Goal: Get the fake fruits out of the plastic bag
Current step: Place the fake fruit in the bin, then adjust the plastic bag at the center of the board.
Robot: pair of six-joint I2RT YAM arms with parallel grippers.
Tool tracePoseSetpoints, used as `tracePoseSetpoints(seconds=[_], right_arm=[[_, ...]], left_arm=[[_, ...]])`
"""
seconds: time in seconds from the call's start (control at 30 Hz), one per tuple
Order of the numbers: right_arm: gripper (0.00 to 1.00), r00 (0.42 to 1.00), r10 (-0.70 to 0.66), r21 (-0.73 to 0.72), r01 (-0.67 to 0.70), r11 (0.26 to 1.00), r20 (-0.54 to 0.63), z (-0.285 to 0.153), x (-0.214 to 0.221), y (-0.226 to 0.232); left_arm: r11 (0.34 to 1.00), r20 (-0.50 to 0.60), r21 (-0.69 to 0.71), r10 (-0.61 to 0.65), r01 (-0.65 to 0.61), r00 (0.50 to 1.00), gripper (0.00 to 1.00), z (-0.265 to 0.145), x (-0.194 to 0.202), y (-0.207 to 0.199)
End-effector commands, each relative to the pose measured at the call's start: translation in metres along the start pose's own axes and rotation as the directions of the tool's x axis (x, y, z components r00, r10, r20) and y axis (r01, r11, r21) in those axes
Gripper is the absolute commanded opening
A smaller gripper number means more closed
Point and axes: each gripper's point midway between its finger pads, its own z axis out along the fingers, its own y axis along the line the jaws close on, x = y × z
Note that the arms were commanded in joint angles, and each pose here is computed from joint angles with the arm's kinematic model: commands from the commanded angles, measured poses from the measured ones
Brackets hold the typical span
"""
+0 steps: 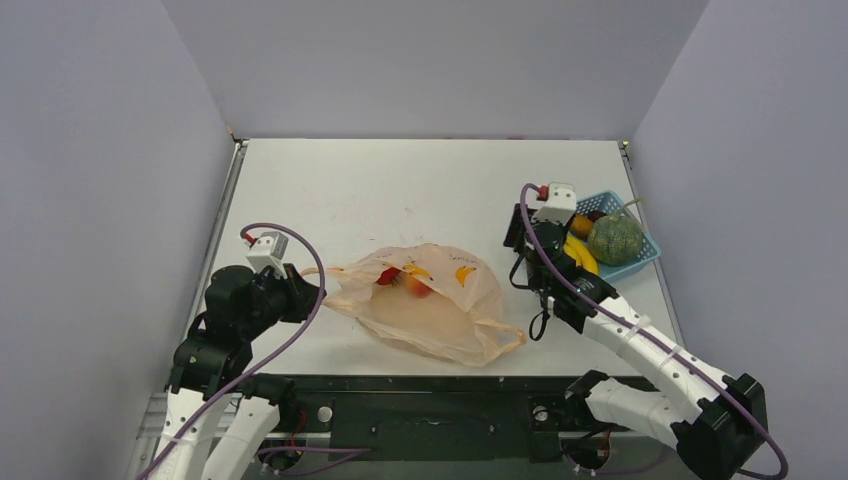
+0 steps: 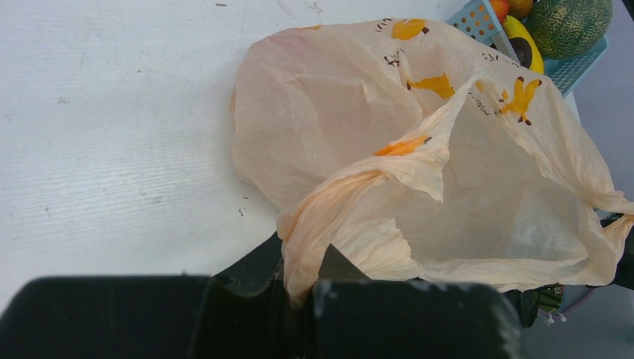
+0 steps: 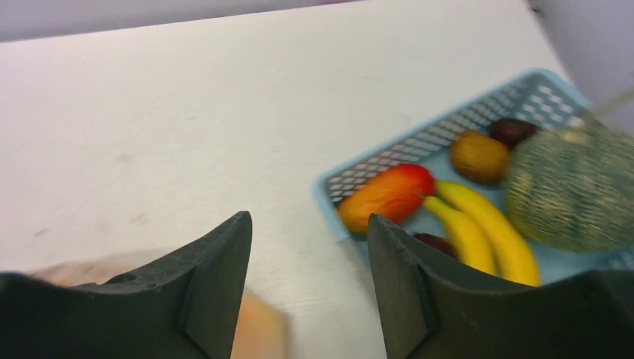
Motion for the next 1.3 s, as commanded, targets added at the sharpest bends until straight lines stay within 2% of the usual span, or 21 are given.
tracePoseSetpoints(seconds=[0.0,0.07,0.17,0.27,0.4,0.47,0.5,0.53,0.57,0.7,0.9,1.03,1.13,1.27], right_arm=[[0.54,0.994,-0.027,-0.378,0.064,0.923,0.102,-0.050,-0.042,0.087],[0.54,0.991,-0.054,-0.509,0.111,0.854,0.125,-0.076,-0.043,0.119],[0.54,0.985,-0.068,-0.706,0.162,0.690,0.159,-0.124,-0.042,0.170],[0.53,0.981,-0.103,-0.812,0.195,0.550,0.165,-0.166,-0.026,0.209],[0.47,0.977,-0.152,-0.872,0.205,0.445,0.152,-0.204,0.012,0.244],[0.42,0.980,-0.153,-0.884,0.180,0.431,0.125,-0.214,0.034,0.253],[0.40,0.989,-0.110,-0.893,0.138,0.428,0.100,-0.219,0.034,0.259],[0.39,0.987,-0.139,-0.903,0.136,0.407,0.086,-0.225,0.056,0.263],[0.38,0.990,-0.122,-0.909,0.119,0.400,0.075,-0.229,0.060,0.267],[0.35,0.970,-0.232,-0.905,0.158,0.394,0.068,-0.240,0.127,0.285],[0.34,0.961,-0.271,-0.820,0.200,0.536,0.058,-0.207,0.178,0.301],[0.33,0.962,-0.271,-0.764,0.200,0.613,0.034,-0.167,0.196,0.308],[0.31,0.973,-0.229,-0.766,0.131,0.630,-0.021,-0.146,0.197,0.314],[0.32,0.972,-0.233,-0.755,0.130,0.642,-0.030,-0.124,0.187,0.311]], left_arm=[[0.999,0.033,0.031,0.029,-0.030,0.999,0.00,0.001,-0.010,-0.007],[0.999,0.029,0.030,0.027,-0.028,0.999,0.00,0.001,-0.010,-0.006],[0.999,0.028,0.028,0.027,-0.028,0.999,0.00,0.002,-0.010,-0.006],[0.999,0.027,0.025,0.024,-0.025,0.999,0.00,0.002,-0.010,-0.006],[0.999,0.019,0.022,0.022,-0.023,1.000,0.00,0.003,-0.009,-0.005],[0.999,0.020,0.024,0.023,-0.023,1.000,0.00,0.003,-0.009,-0.005],[0.999,0.022,0.023,0.024,-0.024,0.999,0.00,0.003,-0.010,-0.005],[1.000,0.022,0.019,0.022,-0.022,1.000,0.00,0.003,-0.010,-0.005],[1.000,0.022,0.020,0.021,-0.021,1.000,0.00,0.003,-0.009,-0.005],[1.000,0.008,0.018,0.020,-0.020,1.000,0.00,0.006,-0.008,-0.004],[1.000,-0.005,0.010,0.015,-0.015,1.000,0.00,0.008,-0.007,-0.002],[1.000,0.000,0.007,0.015,-0.015,1.000,0.00,0.007,-0.007,-0.002],[1.000,0.000,0.006,0.015,-0.015,1.000,0.00,0.007,-0.007,-0.002],[1.000,-0.005,0.010,0.018,-0.018,1.000,0.00,0.008,-0.006,-0.003]])
